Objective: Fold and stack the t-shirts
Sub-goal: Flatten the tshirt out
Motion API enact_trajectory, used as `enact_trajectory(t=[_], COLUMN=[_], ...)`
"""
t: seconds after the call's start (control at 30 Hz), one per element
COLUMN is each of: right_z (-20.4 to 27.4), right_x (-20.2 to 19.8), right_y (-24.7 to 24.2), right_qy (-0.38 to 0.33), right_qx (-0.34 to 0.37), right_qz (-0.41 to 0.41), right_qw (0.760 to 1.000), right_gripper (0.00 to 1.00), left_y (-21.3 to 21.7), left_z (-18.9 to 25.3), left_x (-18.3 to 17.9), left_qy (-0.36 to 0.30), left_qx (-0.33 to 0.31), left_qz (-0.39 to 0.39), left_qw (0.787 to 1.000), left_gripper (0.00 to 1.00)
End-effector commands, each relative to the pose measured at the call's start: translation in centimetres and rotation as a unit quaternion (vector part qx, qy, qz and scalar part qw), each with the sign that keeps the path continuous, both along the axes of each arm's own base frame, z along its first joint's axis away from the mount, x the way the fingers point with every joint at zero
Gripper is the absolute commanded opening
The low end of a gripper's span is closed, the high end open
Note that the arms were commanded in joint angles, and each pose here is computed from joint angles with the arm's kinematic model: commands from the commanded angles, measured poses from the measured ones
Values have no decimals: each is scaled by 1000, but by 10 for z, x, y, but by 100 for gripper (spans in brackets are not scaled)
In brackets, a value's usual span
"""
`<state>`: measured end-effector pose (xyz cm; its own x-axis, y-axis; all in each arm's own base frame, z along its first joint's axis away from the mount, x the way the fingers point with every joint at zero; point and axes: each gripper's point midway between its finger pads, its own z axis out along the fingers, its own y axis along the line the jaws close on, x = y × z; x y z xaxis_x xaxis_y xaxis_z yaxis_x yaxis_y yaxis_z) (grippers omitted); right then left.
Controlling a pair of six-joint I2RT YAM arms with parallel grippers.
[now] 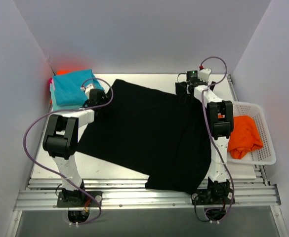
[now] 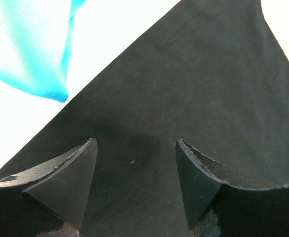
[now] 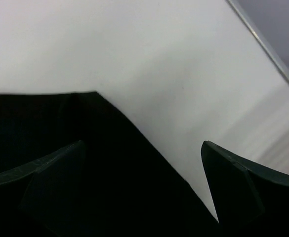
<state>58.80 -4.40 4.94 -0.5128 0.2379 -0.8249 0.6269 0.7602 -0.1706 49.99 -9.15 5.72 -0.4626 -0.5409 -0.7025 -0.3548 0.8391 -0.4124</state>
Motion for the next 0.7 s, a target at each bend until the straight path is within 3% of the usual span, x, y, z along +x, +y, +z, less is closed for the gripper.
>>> enact_trajectory(t=[0.0, 0.2, 0.37, 0.4, 0.43, 0.47, 0.6, 0.67], right_z=[117, 168, 127, 118, 90, 81, 55, 38], right_x=[-22, -56, -37, -31, -21, -15, 14, 19], right_y=[14, 10, 73, 78, 85, 88, 105, 111], right_qy=[-104, -130, -144, -139, -113, -106, -85, -73], right_qx=[-33, -32, 81, 96, 117, 128, 167, 176], right_qz=[-31, -69, 60, 71, 89, 96, 121, 124], right_qw=[994, 989, 984, 983, 983, 981, 975, 974], right_gripper=[100, 100, 100, 98, 90, 84, 70, 69], left_y=[-10, -26, -44, -47, -49, -51, -59, -58], left_z=[34, 50, 42, 43, 41, 31, 16, 6], left_x=[31, 45, 57, 62, 64, 66, 78, 82], left_qy=[-55, -82, -77, -80, -79, -71, -69, -67], left_qx=[-19, -45, -44, -47, -49, -50, -55, -56], left_qz=[-13, -20, -37, -39, -43, -45, -70, -73], left_qw=[998, 995, 995, 995, 995, 995, 994, 993], left_gripper=[72, 61, 52, 49, 42, 26, 4, 2])
